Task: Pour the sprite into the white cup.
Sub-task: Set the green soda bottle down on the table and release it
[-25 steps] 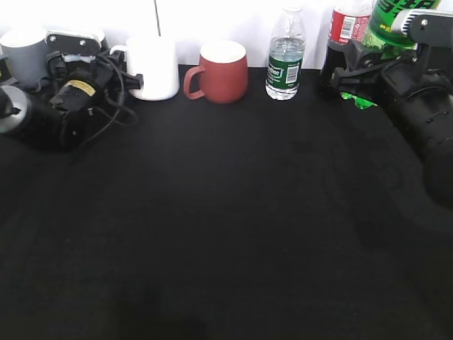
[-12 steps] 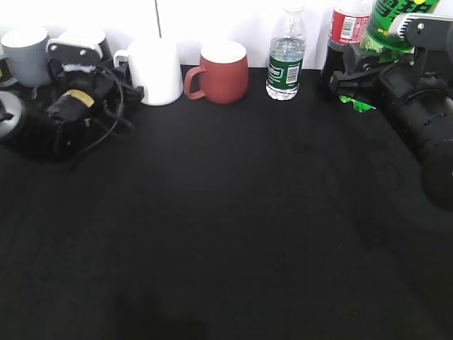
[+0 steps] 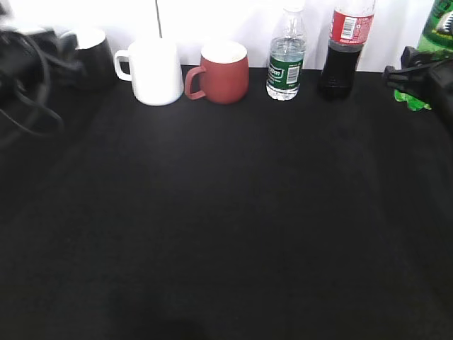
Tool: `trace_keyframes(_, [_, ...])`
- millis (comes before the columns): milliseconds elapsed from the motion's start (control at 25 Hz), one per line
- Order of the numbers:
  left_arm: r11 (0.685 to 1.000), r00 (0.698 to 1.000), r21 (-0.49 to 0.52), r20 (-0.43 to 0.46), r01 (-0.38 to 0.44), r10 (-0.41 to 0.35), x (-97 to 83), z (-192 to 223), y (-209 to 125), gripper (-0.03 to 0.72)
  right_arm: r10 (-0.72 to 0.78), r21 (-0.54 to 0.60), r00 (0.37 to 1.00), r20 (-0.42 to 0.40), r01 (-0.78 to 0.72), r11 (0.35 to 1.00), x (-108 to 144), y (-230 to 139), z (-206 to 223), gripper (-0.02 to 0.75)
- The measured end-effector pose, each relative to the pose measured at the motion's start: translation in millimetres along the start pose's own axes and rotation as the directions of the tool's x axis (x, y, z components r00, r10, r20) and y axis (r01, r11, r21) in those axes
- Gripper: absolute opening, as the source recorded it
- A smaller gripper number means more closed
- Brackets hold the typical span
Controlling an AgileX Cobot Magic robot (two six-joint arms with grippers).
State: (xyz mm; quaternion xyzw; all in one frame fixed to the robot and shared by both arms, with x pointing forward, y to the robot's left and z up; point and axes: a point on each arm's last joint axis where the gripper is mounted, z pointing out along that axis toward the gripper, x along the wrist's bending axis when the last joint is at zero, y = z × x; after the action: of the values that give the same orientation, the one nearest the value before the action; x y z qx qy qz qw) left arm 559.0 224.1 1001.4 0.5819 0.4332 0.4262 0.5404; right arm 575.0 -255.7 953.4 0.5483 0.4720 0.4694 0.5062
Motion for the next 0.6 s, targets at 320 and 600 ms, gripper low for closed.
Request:
trace_keyframes(320, [0.999,1.000,0.039,0.031,-0.006,0.005,-10.0,-8.0,9.4,0.277,-0.007,0.041,1.000,0.013,0.006,0.999,7.8,-56.3,71.7,0.404])
trace_keyframes(600, [0.999,1.000,0.039,0.031,-0.004,0.003,-10.0,-8.0,9.4,0.277,-0.005,0.035,1.000,0.018,0.004,0.999,-0.2,-72.1,93.1,0.404])
